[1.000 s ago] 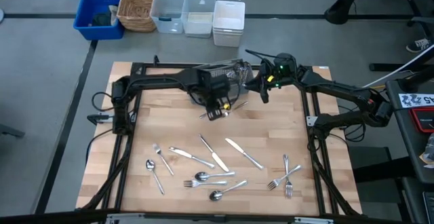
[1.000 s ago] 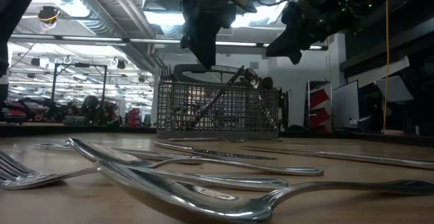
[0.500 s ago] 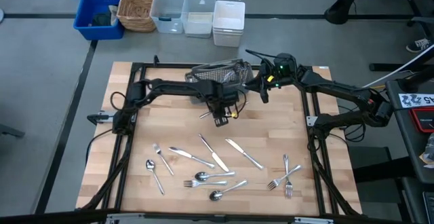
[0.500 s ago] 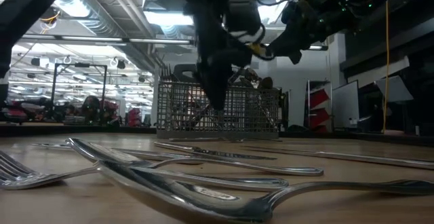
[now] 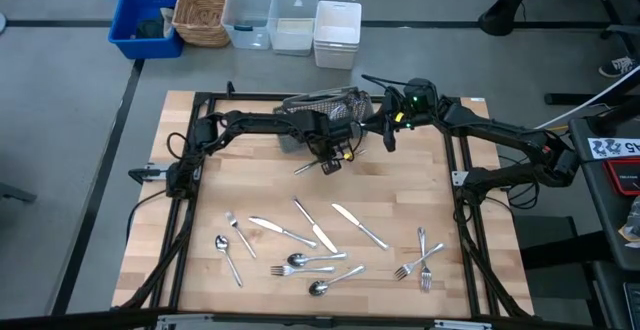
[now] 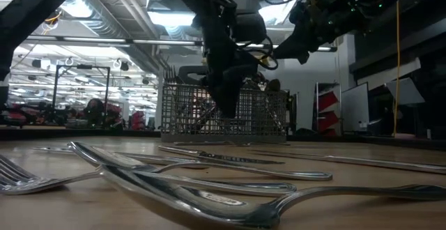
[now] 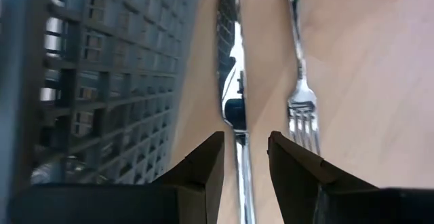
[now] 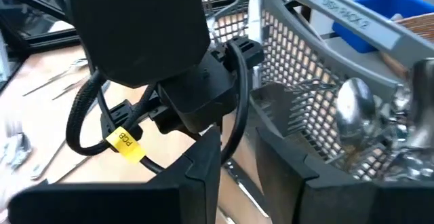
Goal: Sort silverware
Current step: Move the dishwasher utensil holder
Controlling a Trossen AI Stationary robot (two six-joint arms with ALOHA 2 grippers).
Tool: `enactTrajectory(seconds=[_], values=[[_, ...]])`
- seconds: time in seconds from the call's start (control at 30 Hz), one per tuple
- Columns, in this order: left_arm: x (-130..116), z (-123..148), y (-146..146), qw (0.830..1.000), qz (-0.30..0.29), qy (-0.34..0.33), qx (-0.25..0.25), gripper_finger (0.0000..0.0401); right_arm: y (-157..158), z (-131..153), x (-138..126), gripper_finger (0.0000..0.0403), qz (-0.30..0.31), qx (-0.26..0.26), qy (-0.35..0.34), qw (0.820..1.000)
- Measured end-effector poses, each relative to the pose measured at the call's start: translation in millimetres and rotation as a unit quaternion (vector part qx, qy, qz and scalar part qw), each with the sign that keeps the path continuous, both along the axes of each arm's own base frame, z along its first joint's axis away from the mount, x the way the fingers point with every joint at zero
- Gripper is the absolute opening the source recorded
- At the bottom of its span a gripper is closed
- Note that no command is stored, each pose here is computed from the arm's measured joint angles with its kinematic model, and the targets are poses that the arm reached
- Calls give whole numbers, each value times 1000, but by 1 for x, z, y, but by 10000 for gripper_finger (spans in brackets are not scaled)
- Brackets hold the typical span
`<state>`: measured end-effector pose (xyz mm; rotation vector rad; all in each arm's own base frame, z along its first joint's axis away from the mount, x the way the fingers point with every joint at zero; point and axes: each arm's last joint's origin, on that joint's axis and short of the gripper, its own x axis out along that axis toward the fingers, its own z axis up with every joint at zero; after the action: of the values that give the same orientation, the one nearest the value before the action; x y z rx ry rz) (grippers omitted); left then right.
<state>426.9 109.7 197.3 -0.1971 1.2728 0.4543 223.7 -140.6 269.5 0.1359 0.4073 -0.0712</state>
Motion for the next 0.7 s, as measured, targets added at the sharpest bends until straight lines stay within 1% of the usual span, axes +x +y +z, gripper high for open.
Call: enactTrajectory(seconds=[0.13,0.3,0.57,0.7], values=[[0,-2,0,1000,-6,4,0,101,-1,0,0,92,-12,-18,6,1000],[-2,-3,-12,1000,-8,24,-7,101,-3,0,-2,92,-50,-30,17,998],[2,-3,-36,999,-21,28,-12,101,-11,15,-20,92,-103,-54,0,993],[5,-2,-42,1000,-24,19,2,101,-13,22,-29,92,-119,-62,-13,991]])
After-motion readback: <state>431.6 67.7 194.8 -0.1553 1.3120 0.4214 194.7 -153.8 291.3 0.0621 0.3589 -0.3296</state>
